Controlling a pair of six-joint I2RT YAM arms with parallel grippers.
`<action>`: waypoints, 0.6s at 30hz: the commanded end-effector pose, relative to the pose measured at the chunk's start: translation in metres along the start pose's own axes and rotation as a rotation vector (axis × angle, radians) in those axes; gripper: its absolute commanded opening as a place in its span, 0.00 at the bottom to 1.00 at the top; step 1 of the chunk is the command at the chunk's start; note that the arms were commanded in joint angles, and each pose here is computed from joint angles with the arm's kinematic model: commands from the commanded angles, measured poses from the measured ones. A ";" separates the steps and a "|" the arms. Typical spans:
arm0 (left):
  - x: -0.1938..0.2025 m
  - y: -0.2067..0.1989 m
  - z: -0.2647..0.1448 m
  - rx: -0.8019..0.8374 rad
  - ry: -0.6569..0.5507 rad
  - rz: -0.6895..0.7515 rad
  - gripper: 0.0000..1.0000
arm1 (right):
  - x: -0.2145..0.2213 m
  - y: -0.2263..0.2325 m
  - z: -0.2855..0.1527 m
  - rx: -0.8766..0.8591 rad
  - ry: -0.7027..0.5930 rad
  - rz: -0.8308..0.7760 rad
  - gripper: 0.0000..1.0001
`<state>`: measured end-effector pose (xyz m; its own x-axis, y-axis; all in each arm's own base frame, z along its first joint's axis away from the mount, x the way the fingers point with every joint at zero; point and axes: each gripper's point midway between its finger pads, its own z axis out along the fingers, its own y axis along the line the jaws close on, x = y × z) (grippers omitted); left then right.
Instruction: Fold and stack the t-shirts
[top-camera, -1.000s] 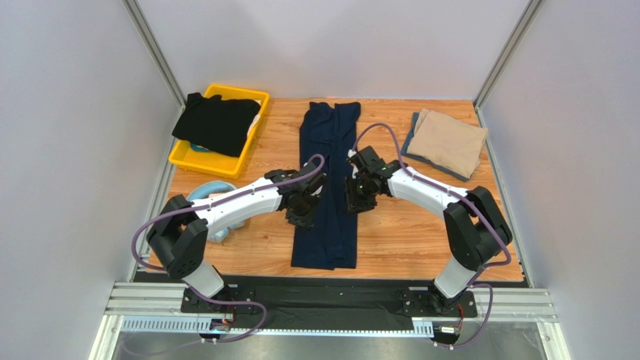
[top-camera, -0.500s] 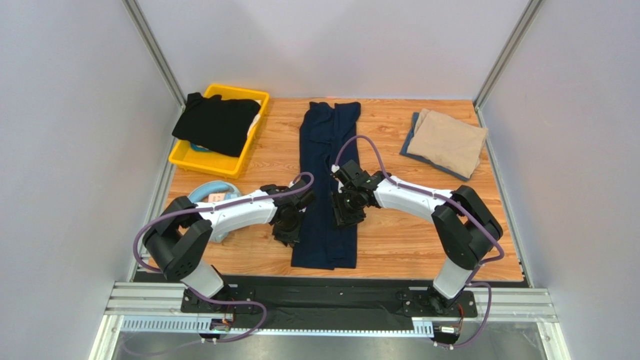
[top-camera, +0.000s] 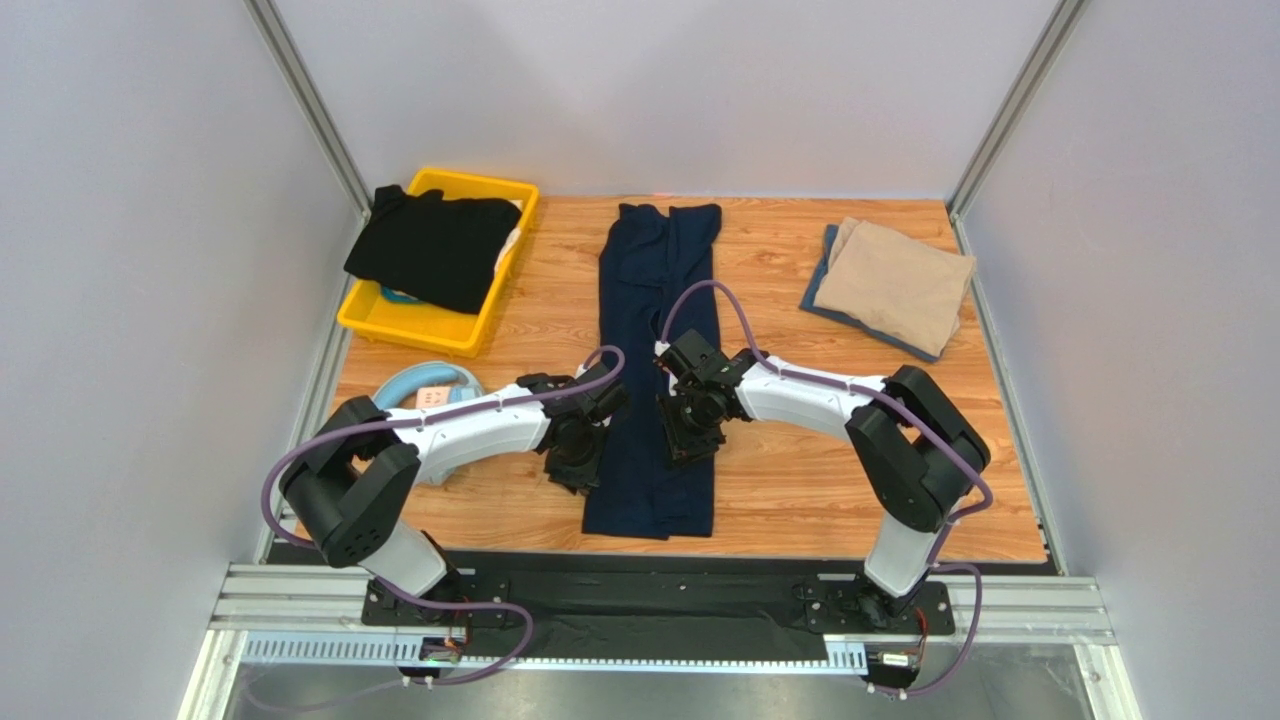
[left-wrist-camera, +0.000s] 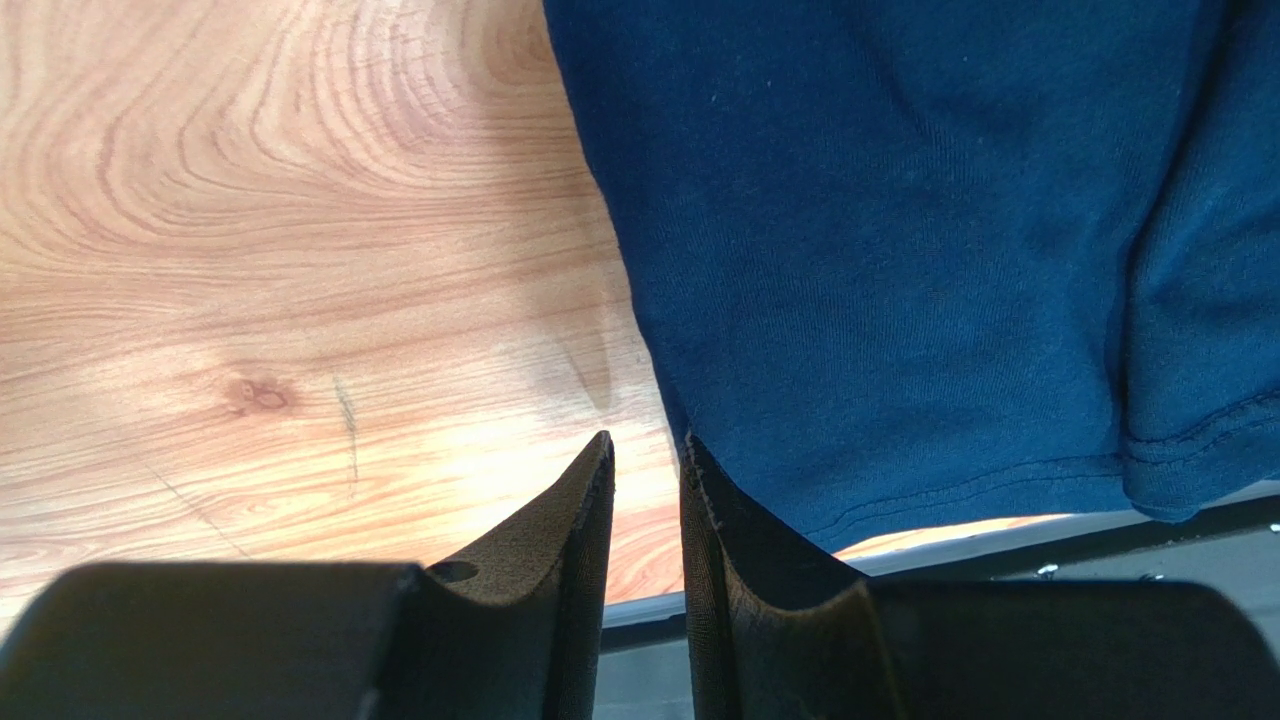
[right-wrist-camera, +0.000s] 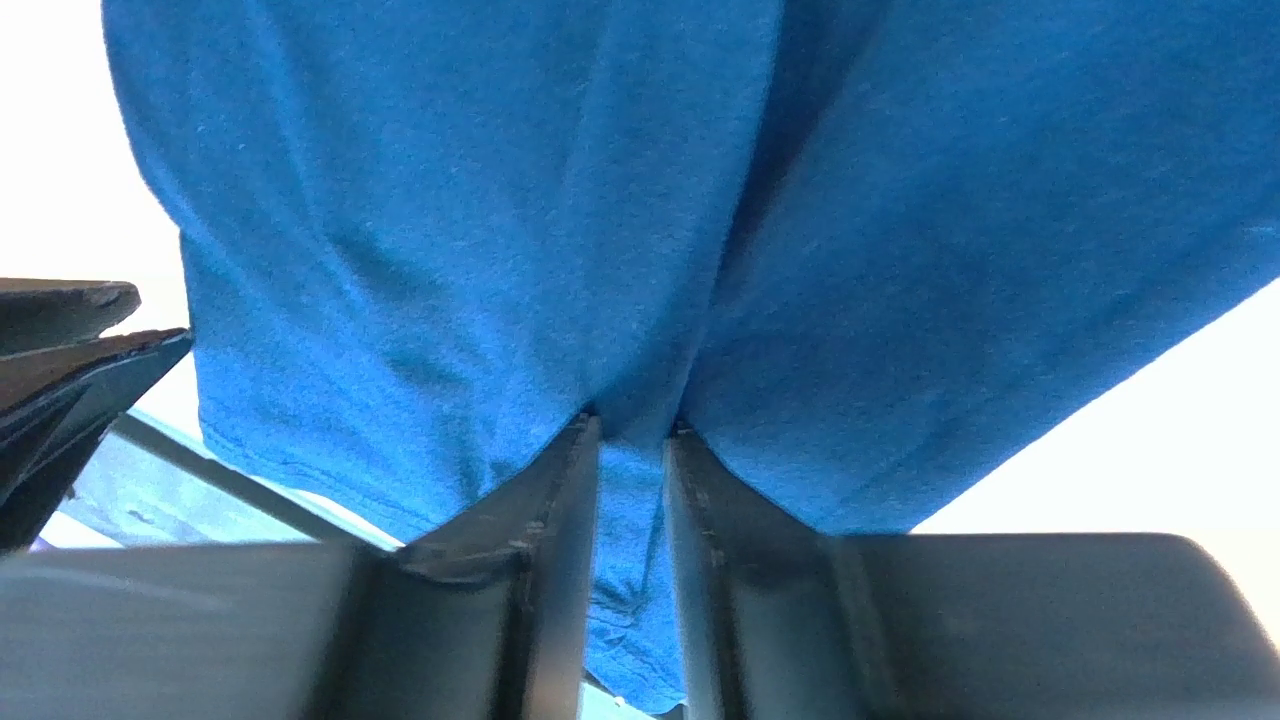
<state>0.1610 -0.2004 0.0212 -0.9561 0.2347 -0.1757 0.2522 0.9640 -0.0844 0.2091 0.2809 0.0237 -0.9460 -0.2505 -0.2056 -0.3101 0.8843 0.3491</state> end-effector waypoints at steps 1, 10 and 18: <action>-0.003 -0.006 0.000 0.032 -0.016 -0.009 0.29 | -0.013 0.020 -0.009 -0.057 -0.044 -0.036 0.24; -0.002 -0.006 0.005 0.027 -0.008 -0.001 0.29 | -0.016 0.036 -0.021 -0.098 -0.058 -0.051 0.12; -0.002 -0.006 0.009 0.026 -0.006 -0.001 0.29 | -0.017 0.056 -0.033 -0.139 -0.050 -0.058 0.10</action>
<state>0.1610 -0.2046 0.0136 -0.9570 0.2360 -0.1688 0.2546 0.9620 -0.0986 0.2021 0.2987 0.0413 -0.9367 -0.2786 -0.2122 -0.3432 0.8509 0.3977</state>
